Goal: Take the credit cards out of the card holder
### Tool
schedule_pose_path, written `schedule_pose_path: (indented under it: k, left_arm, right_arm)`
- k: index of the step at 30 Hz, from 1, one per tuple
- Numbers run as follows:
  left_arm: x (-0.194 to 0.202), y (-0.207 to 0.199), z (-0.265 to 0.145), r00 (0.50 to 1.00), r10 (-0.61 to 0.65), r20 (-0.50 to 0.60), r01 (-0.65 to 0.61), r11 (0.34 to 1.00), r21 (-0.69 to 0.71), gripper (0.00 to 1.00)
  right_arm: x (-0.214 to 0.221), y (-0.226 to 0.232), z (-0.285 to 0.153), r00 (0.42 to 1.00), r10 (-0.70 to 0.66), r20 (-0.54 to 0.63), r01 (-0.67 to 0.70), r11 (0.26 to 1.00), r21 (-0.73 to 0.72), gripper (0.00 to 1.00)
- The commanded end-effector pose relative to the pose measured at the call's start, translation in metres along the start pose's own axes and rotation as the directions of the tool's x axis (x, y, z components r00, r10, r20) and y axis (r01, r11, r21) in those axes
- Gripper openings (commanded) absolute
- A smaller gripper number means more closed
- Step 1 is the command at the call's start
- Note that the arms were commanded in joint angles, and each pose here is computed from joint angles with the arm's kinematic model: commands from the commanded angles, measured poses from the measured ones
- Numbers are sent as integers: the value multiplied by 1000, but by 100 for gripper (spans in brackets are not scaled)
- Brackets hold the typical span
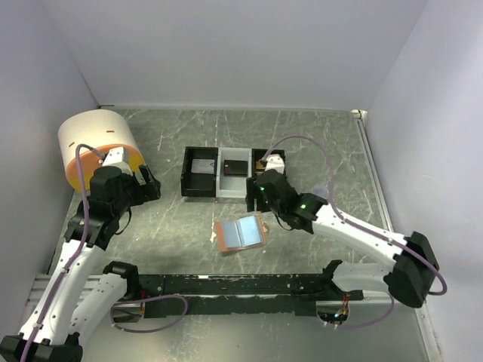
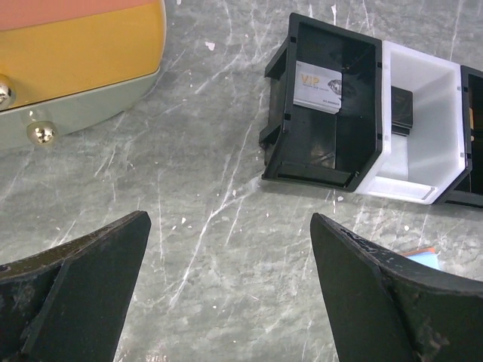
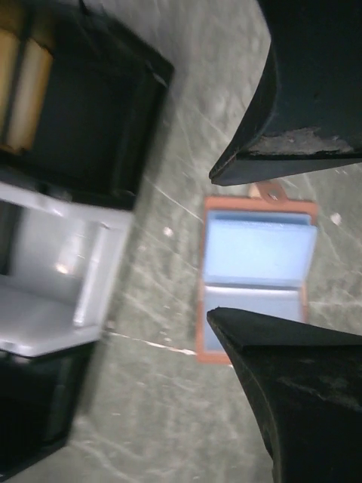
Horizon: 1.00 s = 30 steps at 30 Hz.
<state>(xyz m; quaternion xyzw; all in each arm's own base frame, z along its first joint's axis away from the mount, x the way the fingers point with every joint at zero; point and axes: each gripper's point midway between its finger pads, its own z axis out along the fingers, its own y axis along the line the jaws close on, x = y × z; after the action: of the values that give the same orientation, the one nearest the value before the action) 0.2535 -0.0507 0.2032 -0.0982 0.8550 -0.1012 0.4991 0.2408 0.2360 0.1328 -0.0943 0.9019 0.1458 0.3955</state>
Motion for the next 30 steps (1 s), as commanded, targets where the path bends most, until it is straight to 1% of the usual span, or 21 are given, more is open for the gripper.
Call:
schedule_pose_path:
  k: [1, 6, 8, 9, 10, 13, 16, 18, 21, 22, 24, 25, 26, 28, 29, 30]
  left_arm:
    - [-11, -5, -1, 999, 0, 50, -2, 1000, 29, 100]
    - [-21, 4, -6, 996, -15, 88, 17, 999, -27, 100]
    - [-25, 7, -10, 993, -21, 113, 26, 999, -40, 100]
    - [-28, 8, -12, 991, -24, 129, 29, 999, -42, 100]
    - [-32, 5, -16, 990, -25, 136, 29, 999, -32, 100]
    - [-55, -2, -31, 989, 0, 151, 4, 1000, -21, 100]
    - [-88, -9, -48, 982, 17, 189, -12, 999, -31, 100]
    - [-100, -9, -56, 980, 62, 187, -54, 997, -48, 100]
    - [-106, -9, -62, 982, 78, 174, -69, 996, -58, 100]
    - [-106, -9, -64, 983, 72, 172, -63, 996, -59, 100]
    - [-103, -9, -66, 984, 54, 171, -46, 998, -52, 100]
    - [-101, -9, -66, 984, 47, 172, -39, 998, -49, 100]
    - [-98, -8, -66, 984, 43, 171, -34, 998, -52, 100]
    - [-95, -7, -68, 984, -2, 178, 12, 999, -51, 100]
    - [-95, -7, -69, 983, -6, 184, 15, 999, -47, 100]
    - [-96, -6, -69, 982, -6, 191, 15, 999, -46, 100]
  right_arm:
    - [-64, -45, -22, 970, -2, 243, -33, 990, 141, 70]
    - [-98, -116, -35, 921, 104, 377, -159, 980, 118, 80]
    - [-110, -136, -49, 899, 108, 425, -182, 973, 139, 90]
    - [-116, -145, -61, 888, 98, 449, -196, 964, 178, 98]
    - [-121, -151, -74, 880, 92, 465, -213, 953, 215, 100]
    - [-145, -157, -114, 834, 38, 550, -214, 942, 259, 100]
    - [-165, -149, -143, 801, 0, 598, -177, 955, 238, 100]
    - [-176, -146, -157, 778, -8, 628, -172, 959, 226, 100]
    - [-184, -153, -175, 741, 42, 671, -263, 937, 231, 100]
    - [-185, -154, -178, 736, 46, 676, -273, 933, 233, 100]
    - [-183, -153, -175, 745, 49, 666, -266, 936, 229, 100]
    - [-181, -148, -170, 764, 31, 644, -227, 948, 224, 100]
    - [-186, -141, -172, 772, 5, 636, -182, 960, 213, 100]
    - [-186, -135, -169, 795, 12, 606, -161, 968, 193, 100]
    - [-186, -133, -167, 806, 13, 592, -152, 971, 185, 100]
    - [-188, -127, -167, 810, -8, 586, -115, 978, 172, 100]
